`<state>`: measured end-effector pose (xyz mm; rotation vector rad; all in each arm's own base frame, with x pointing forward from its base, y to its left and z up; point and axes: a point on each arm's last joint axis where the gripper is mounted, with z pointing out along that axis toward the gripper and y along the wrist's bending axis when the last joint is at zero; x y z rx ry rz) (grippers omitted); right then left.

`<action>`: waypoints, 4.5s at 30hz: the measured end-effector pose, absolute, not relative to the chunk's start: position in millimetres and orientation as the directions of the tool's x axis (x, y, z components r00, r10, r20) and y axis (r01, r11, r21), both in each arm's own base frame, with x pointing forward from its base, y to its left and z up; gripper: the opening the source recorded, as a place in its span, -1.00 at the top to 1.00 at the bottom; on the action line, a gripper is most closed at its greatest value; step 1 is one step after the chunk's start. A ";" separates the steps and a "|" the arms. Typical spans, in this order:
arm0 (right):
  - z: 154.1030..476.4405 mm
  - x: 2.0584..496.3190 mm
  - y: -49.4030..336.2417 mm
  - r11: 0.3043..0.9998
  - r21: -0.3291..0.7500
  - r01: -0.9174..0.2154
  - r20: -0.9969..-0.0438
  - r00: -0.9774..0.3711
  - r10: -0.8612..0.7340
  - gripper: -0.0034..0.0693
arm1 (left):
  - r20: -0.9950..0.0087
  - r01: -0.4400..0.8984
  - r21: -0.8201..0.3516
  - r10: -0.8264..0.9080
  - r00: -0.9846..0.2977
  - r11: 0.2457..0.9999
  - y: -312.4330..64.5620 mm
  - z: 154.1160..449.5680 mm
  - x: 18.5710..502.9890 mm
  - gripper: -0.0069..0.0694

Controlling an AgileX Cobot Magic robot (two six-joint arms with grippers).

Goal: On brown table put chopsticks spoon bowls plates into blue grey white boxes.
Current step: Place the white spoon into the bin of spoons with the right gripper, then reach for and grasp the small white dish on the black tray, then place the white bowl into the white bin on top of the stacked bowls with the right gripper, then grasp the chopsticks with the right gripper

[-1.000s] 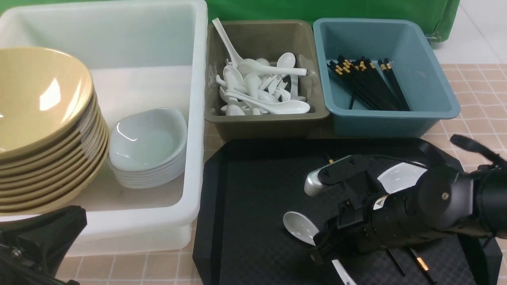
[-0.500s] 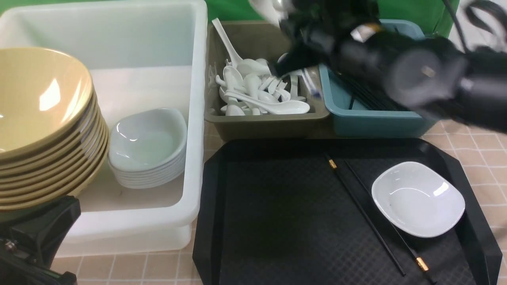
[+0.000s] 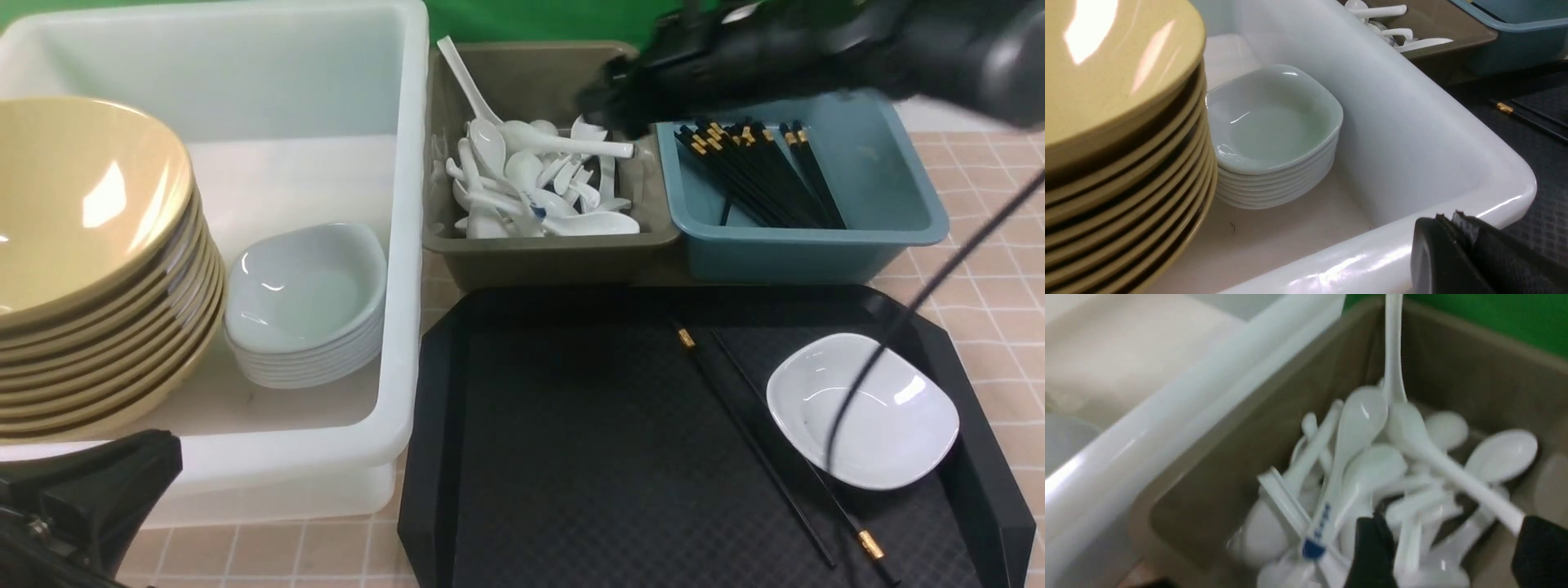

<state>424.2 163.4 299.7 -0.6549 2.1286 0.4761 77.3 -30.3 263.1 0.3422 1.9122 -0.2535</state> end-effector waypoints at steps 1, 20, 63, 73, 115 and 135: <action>305.6 419.9 136.4 0.805 0.151 -0.573 -0.752 -0.596 -0.283 -0.43 | -0.935 0.354 -0.012 0.115 -0.335 0.935 -30.3 263.2 77.2 0.82; 180.7 360.4 10.5 0.947 0.176 -0.267 -0.204 -0.951 -0.230 -0.37 | -0.955 0.330 -0.063 0.038 -0.293 0.942 -30.1 269.1 78.9 0.82; 274.3 378.6 329.9 0.662 0.281 -0.695 -0.789 -0.560 -0.253 0.45 | -0.950 0.340 -0.060 0.050 -0.307 0.938 -30.8 267.7 78.1 0.82; 297.4 370.5 323.7 0.611 0.273 -0.743 -0.717 -0.581 -0.385 -0.46 | -0.950 0.341 -0.061 0.050 -0.308 0.938 -30.8 267.6 78.1 0.82; 167.8 274.8 143.1 0.907 0.057 -0.418 -0.135 -0.903 -0.408 0.31 | -0.953 0.334 -0.044 0.060 -0.296 0.942 -29.8 268.2 78.5 0.82; 162.3 268.7 168.3 0.871 0.079 -0.484 -0.175 -0.867 -0.466 0.21 | -0.955 0.330 -0.041 0.060 -0.290 0.943 -29.4 268.8 78.8 0.82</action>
